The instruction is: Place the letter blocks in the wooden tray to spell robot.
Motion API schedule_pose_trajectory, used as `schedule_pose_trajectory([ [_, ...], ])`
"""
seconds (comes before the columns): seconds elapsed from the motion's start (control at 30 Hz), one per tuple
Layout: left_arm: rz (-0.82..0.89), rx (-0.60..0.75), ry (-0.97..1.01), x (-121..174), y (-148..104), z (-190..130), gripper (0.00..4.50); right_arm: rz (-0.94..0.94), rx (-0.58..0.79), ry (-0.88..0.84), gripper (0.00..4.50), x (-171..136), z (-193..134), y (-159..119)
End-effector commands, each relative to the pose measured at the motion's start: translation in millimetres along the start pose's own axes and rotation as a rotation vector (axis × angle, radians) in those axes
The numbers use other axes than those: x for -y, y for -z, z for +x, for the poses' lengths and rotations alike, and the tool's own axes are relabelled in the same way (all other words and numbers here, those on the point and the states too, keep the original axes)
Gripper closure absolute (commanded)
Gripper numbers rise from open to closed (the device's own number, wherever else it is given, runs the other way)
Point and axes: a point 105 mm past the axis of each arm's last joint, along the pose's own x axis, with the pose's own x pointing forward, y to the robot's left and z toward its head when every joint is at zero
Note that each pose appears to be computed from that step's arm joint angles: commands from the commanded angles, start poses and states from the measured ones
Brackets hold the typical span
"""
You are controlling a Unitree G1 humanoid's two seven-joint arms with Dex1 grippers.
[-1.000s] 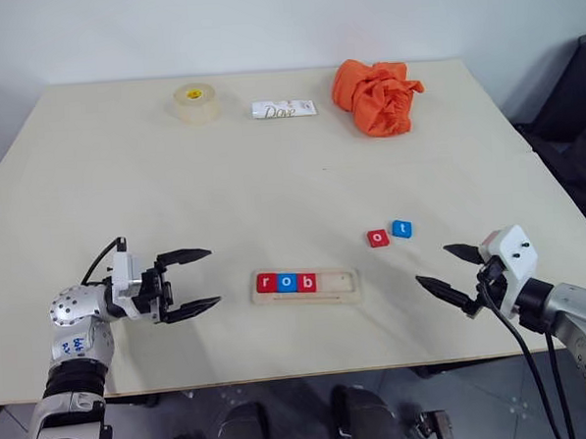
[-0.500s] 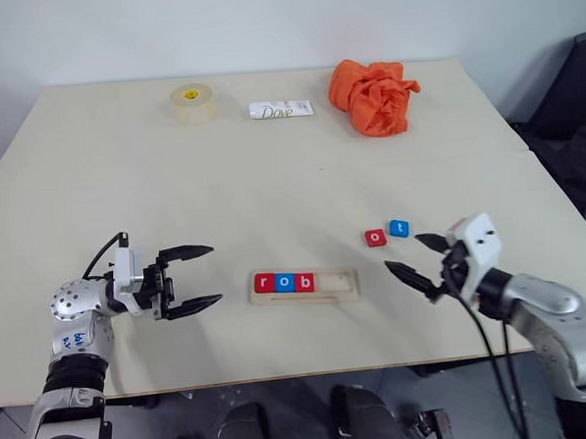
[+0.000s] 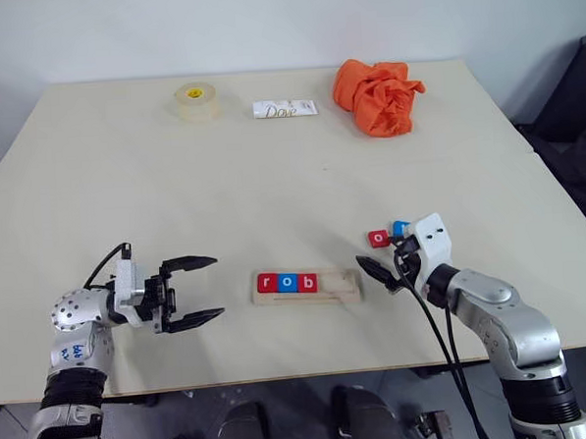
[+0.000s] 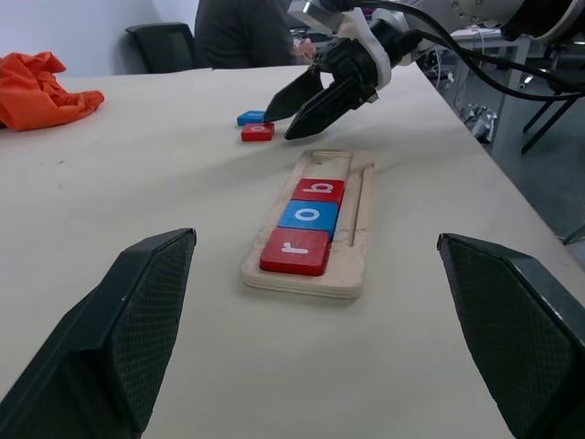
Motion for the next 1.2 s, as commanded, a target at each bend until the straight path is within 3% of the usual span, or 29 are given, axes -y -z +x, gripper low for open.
schedule_pose_trajectory([
  [0.03, 0.036, 0.016, 0.073, 7.8, -8.7, -1.3, 0.0, -0.007, 0.022, 0.013, 0.04, 1.4, 2.2, -4.6],
  [0.5, 0.039, 0.019, 0.061, 7.2, -8.9, 0.7, 0.0, 0.012, 0.045, 0.066, 0.04, 4.0, 13.6, -8.4],
  [0.9, 0.037, 0.028, 0.059, 4.5, -6.8, 5.1, 0.0, -0.097, 0.088, -0.05, 0.04, -14.1, 9.4, -37.5],
  [1.2, 0.037, 0.027, 0.053, 3.8, -5.7, 5.6, 0.0, -0.1, 0.07, -0.029, 0.04, -8.9, 6.3, -34.6],
])
